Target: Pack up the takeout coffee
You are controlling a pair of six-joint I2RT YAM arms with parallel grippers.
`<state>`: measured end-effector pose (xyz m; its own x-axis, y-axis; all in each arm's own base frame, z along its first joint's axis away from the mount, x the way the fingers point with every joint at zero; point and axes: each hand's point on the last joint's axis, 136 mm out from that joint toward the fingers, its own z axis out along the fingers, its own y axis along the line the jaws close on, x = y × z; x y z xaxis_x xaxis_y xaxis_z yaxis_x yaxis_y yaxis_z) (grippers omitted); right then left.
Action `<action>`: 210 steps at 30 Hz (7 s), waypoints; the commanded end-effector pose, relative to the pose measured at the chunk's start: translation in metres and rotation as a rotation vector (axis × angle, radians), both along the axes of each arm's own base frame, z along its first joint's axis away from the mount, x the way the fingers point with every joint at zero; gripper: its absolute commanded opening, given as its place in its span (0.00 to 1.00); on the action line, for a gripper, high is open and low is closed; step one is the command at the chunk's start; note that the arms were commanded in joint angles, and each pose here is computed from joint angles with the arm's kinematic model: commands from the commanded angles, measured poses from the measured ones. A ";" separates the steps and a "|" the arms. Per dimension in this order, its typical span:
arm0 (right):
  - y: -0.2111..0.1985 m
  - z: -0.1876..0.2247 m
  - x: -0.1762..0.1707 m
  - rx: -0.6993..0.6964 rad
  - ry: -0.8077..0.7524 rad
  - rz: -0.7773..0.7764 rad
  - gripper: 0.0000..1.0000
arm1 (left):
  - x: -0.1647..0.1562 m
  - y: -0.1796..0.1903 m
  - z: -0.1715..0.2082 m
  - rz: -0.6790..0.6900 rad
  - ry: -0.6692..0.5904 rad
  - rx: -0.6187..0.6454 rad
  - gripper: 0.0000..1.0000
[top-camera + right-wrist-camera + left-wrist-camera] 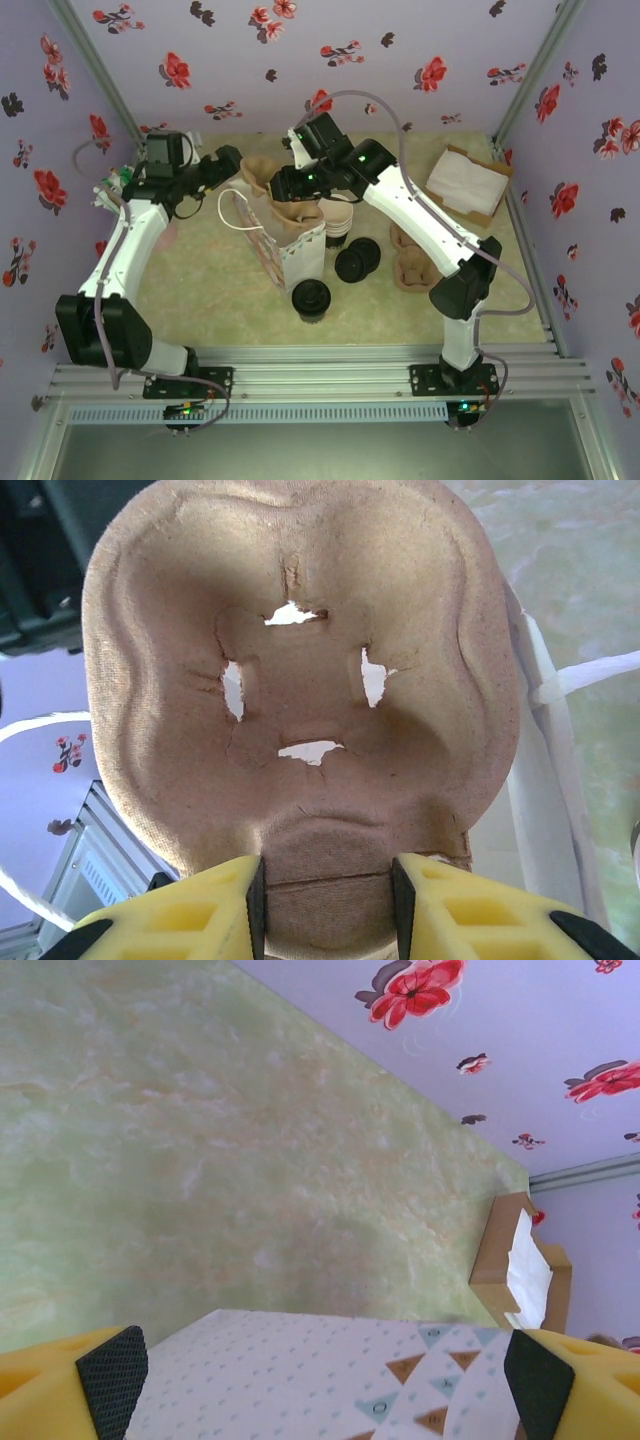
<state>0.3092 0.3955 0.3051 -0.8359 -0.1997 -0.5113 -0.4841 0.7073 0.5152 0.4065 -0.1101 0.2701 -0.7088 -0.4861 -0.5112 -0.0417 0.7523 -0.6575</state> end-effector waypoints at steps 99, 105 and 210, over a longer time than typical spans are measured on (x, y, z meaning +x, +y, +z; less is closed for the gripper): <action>0.012 -0.016 0.002 -0.226 -0.053 0.006 0.36 | -0.168 0.002 0.025 -0.072 -0.102 0.024 0.90; 0.013 -0.032 0.004 -0.274 -0.070 0.011 0.35 | -0.168 0.003 0.023 -0.068 -0.099 0.025 0.89; 0.011 -0.171 0.015 -0.601 -0.030 -0.045 0.45 | -0.160 0.012 0.012 0.022 -0.115 0.046 0.91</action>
